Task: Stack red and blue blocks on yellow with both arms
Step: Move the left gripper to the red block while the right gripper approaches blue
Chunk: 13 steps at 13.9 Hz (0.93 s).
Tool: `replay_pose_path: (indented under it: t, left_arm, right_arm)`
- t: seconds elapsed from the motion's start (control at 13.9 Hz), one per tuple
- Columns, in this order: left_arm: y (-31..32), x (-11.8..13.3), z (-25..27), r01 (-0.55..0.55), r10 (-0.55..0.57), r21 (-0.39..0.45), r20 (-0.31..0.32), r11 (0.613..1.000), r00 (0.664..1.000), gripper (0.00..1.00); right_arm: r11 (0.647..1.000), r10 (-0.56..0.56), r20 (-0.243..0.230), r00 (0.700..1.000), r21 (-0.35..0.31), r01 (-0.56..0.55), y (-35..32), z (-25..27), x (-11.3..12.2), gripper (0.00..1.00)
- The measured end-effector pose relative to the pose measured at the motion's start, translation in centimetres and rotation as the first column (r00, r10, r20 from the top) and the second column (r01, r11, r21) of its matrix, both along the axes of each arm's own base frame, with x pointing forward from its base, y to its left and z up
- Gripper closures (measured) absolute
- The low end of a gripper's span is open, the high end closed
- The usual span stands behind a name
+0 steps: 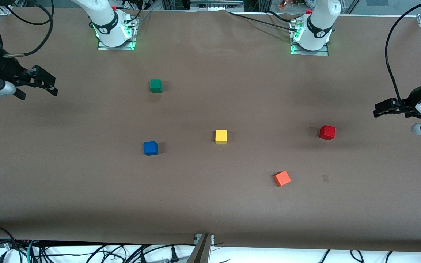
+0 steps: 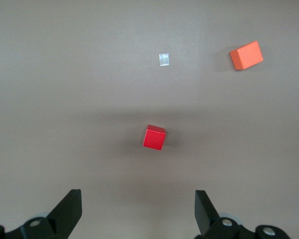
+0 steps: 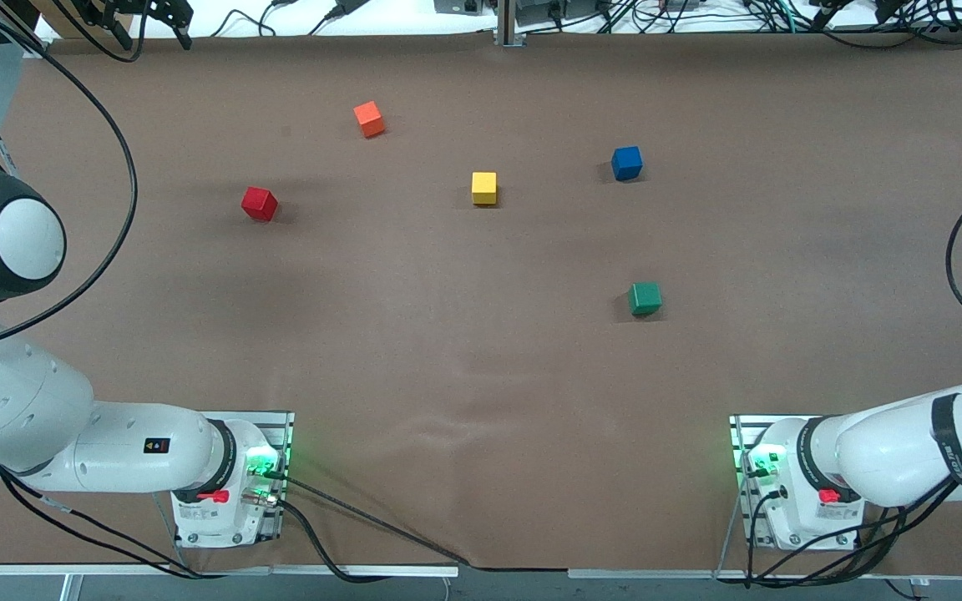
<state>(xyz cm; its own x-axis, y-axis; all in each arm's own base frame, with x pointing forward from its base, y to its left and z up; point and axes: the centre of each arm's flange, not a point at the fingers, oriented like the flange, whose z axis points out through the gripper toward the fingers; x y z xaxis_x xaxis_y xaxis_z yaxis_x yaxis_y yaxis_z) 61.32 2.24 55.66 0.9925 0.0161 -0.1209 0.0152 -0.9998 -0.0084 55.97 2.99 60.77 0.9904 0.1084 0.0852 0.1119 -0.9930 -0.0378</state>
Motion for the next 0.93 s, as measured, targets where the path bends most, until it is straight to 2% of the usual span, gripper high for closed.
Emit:
replay_pose_path:
  t: [0.65,0.79,0.93]
  left_arm:
    - [0.1,0.2,-0.3,-0.001,0.001,0.0,-0.004,1.0,1.0,0.0]
    - [0.1,0.7,-0.5,0.0,0.0,0.001,0.0,1.0,1.0,0.0]
    - [0.5,1.2,-1.2,-0.007,0.007,0.002,-0.009,1.0,1.0,0.0]
  right_arm:
    - [1.0,-0.009,-0.009,1.0,-0.002,0.009,-0.5,-0.4,0.2,0.0]
    - [1.0,0.027,-0.021,0.999,-0.008,-0.027,-0.2,-1.2,0.5,0.0]
    - [0.994,0.112,-0.041,0.993,-0.017,-0.112,-0.1,-2.2,0.9,0.0]
